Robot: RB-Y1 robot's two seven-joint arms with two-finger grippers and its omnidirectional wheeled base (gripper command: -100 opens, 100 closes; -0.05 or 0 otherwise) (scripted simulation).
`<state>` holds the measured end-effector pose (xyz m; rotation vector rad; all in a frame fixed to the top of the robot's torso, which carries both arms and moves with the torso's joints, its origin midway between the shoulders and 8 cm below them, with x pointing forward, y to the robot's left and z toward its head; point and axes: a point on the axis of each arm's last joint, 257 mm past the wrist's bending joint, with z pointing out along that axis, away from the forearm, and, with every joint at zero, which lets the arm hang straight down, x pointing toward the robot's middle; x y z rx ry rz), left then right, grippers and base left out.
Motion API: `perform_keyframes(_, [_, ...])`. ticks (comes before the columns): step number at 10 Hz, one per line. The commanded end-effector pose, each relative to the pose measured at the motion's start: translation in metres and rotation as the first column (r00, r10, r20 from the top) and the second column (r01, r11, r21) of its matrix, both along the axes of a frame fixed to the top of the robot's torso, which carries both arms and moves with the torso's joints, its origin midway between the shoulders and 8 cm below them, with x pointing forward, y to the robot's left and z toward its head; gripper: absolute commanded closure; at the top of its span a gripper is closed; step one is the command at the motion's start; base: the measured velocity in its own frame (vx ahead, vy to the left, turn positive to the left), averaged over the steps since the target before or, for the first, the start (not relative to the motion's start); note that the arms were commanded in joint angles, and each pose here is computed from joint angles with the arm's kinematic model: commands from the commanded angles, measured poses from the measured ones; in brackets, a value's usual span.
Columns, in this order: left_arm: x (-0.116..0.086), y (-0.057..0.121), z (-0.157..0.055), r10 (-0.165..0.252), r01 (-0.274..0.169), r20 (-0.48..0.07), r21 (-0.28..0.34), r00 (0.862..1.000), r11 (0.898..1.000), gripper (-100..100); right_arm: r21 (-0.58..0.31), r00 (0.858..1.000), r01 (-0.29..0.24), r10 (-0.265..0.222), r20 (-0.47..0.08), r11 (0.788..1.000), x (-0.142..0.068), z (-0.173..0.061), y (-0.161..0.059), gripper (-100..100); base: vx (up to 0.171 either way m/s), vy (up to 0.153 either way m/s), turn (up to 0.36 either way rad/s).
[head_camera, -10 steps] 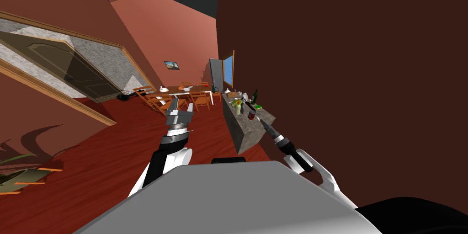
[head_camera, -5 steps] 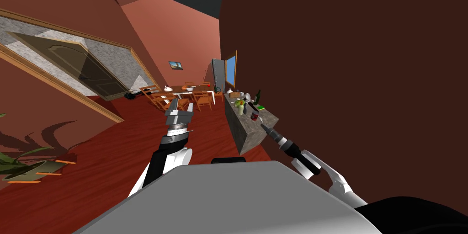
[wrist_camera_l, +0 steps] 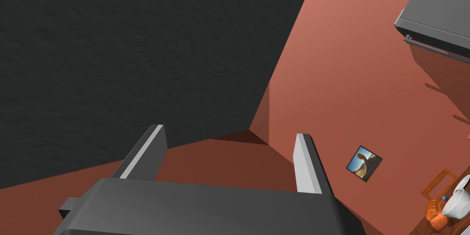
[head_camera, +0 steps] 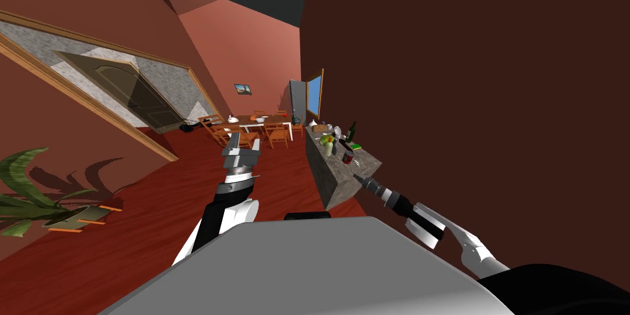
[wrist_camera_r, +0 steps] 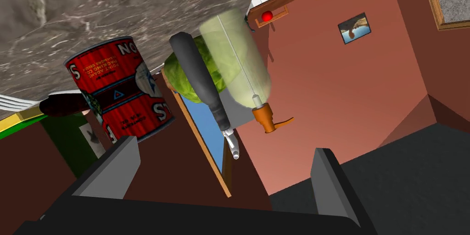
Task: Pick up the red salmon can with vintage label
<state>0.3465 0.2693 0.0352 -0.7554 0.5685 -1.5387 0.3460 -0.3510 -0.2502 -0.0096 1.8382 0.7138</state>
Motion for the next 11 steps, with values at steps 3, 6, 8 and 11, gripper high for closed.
perform_keyframes(3, [0.000,0.000,0.000,0.000,0.000,0.000,0.000,1.000,1.000,0,-0.099,0.997,-0.045,0.038,-0.063,0.994,-0.012,-0.018,-0.018,-100,0.016,0.033,0.048])
perform_keyframes(6, [0.000,0.000,0.000,0.000,0.000,0.000,0.000,1.000,1.000,0,-0.210,0.983,-0.107,0.072,-0.167,0.972,-0.040,-0.047,-0.046,-100,0.029,0.036,0.089])
perform_keyframes(8, [0.000,0.000,0.000,0.000,0.000,0.000,0.000,1.000,1.000,0,-0.271,0.971,-0.150,0.090,-0.223,0.951,-0.054,-0.058,-0.064,-100,0.042,0.037,0.073])
perform_keyframes(11, [0.000,0.000,0.000,0.000,0.000,0.000,0.000,1.000,1.000,0,-0.347,0.951,-0.213,0.112,-0.288,0.913,-0.068,-0.062,-0.088,-100,0.039,0.032,0.067])
